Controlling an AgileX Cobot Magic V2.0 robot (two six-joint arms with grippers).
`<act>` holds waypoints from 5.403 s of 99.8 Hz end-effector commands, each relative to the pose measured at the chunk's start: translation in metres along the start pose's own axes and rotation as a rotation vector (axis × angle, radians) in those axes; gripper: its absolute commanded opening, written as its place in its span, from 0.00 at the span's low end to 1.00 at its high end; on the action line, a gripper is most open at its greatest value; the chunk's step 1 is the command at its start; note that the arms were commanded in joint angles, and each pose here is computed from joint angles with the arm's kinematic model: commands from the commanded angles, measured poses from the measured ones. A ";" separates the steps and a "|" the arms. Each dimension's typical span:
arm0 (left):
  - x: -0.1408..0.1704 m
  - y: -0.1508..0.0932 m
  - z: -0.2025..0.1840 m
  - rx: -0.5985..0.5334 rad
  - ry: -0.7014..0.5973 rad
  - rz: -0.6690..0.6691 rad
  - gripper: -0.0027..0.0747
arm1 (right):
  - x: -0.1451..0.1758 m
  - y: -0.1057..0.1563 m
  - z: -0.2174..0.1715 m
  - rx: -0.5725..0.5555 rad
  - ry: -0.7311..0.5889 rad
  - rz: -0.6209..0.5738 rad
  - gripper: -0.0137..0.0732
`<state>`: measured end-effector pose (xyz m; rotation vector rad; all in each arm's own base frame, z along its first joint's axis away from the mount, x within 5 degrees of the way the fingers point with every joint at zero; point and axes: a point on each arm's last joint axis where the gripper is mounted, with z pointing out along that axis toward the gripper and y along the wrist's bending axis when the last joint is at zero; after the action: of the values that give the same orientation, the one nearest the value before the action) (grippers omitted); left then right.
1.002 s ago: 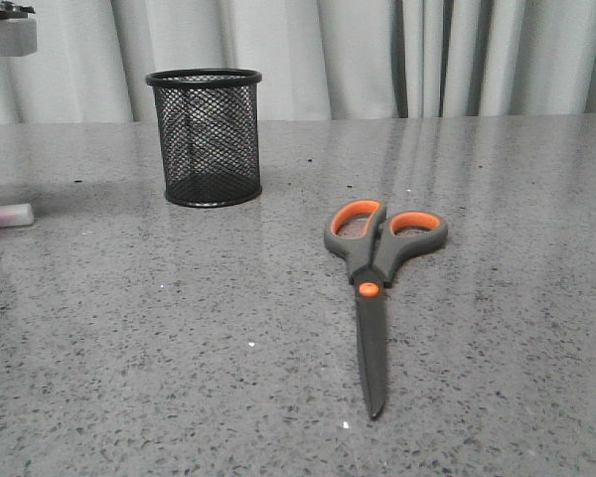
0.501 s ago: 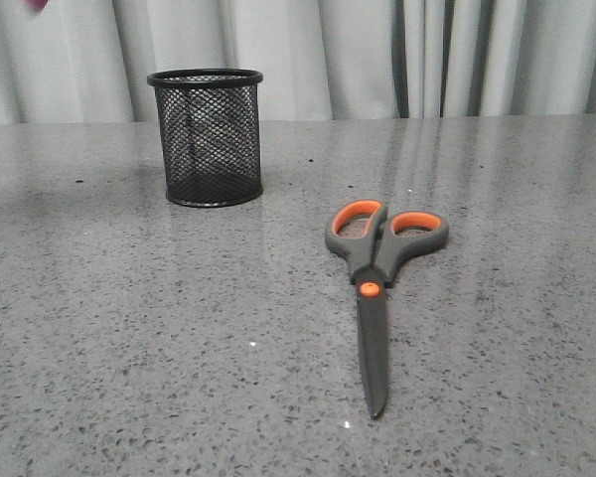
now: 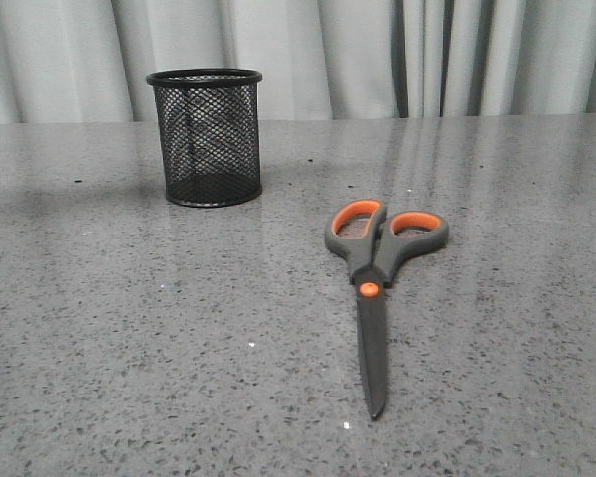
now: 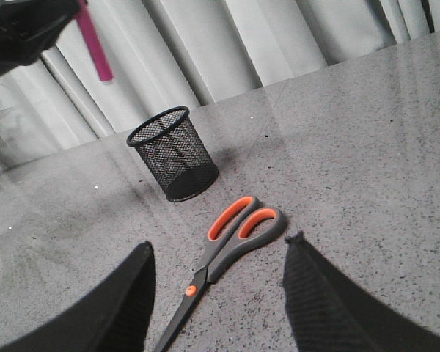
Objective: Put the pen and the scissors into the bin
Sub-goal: 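Lift the highlighter with the left gripper and carry it above the mesh cup, then lower the highlighter into the mesh cup and open the left gripper, then lower the right gripper over the scissors handles and grasp them, then lift the scissors with the right gripper and carry them over the cup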
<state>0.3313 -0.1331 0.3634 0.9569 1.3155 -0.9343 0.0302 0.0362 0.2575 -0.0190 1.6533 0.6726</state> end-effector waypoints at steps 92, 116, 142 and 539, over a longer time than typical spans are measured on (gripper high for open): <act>-0.013 0.005 -0.014 0.113 -0.115 -0.190 0.38 | -0.046 0.037 -0.020 -0.113 -0.075 -0.071 0.55; -0.099 -0.061 -0.059 0.098 -0.158 -0.002 0.01 | -0.121 0.064 -0.001 -0.120 -0.006 -0.283 0.52; -0.147 -0.154 -0.083 0.181 -0.154 0.181 0.01 | -0.186 0.059 0.077 -0.092 0.192 -0.303 0.37; -0.095 -0.288 -0.186 -0.135 -0.046 0.420 0.01 | -0.083 0.073 0.374 -0.524 -0.195 -0.451 0.08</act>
<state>-0.0071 -0.0547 0.4342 1.1166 1.0871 -0.4853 0.3622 0.2331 0.3177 -0.6834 1.3319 0.6807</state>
